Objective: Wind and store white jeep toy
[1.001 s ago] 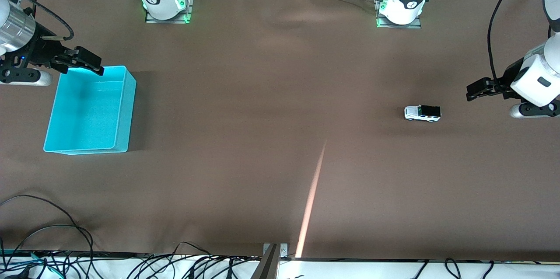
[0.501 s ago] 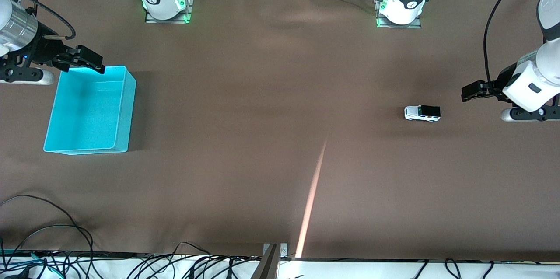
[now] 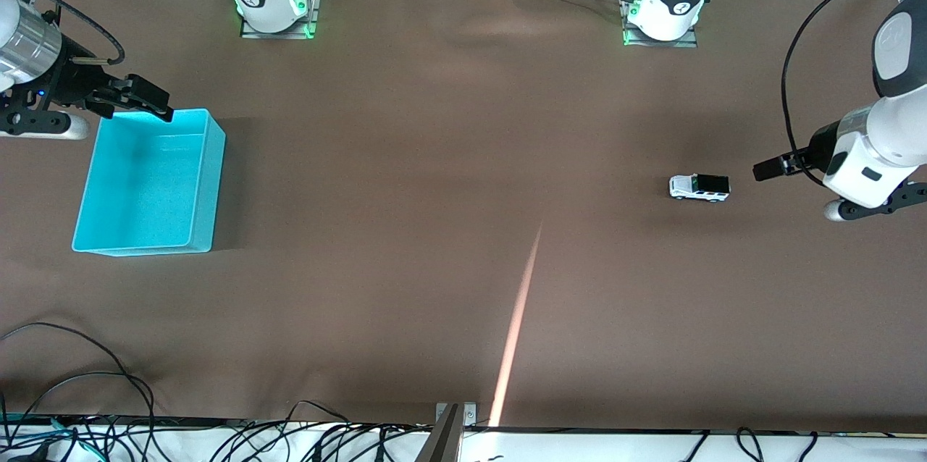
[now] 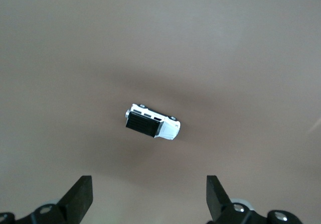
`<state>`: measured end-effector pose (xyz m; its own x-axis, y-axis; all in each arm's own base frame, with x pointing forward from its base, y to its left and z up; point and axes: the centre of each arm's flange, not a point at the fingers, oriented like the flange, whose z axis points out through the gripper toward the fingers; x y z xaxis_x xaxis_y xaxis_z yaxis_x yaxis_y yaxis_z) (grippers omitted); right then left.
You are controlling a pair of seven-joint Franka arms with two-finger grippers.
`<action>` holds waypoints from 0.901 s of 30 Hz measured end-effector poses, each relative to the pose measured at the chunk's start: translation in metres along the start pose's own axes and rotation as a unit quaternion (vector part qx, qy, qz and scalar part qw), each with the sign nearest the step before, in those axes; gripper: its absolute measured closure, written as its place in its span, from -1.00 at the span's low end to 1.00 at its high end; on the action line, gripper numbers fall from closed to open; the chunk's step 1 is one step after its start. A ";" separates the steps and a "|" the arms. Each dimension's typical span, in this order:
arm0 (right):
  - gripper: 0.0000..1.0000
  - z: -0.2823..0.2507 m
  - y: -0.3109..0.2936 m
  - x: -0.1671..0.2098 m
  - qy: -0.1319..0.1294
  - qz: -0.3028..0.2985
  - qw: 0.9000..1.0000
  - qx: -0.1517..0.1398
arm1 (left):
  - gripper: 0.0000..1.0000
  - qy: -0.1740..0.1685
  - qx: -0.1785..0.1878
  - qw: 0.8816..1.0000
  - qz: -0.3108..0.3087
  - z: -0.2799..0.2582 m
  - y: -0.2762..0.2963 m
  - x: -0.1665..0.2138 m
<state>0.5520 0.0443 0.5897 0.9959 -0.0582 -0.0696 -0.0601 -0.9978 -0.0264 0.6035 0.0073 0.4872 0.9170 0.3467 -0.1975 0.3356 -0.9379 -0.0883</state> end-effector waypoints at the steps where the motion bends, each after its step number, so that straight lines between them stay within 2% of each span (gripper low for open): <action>1: -1.00 0.000 0.000 0.000 0.000 0.000 1.000 0.000 | -1.00 -0.005 0.002 1.000 -0.018 0.004 0.000 0.001; 7: -1.00 0.000 -0.002 0.000 0.001 -0.004 1.000 -0.009 | -1.00 -0.032 0.012 0.992 -0.119 0.030 0.002 0.008; 12: -1.00 0.000 -0.005 0.000 0.004 -0.007 1.000 -0.017 | -1.00 -0.046 0.023 0.979 -0.197 0.048 0.003 0.009; 19: -1.00 0.001 0.002 0.001 0.016 -0.001 1.000 -0.016 | -1.00 -0.044 0.032 0.952 -0.302 0.081 0.006 0.009; 27: -1.00 0.004 0.010 -0.012 0.025 0.003 1.000 -0.014 | -1.00 -0.014 0.036 0.917 -0.397 0.138 0.006 0.001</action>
<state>0.5392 0.0354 0.5861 0.9977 -0.0652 -0.0203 -0.0652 -0.9979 0.0023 0.5769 0.0042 0.3515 0.3843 0.9207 -0.0676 0.8785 -0.3873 -0.2796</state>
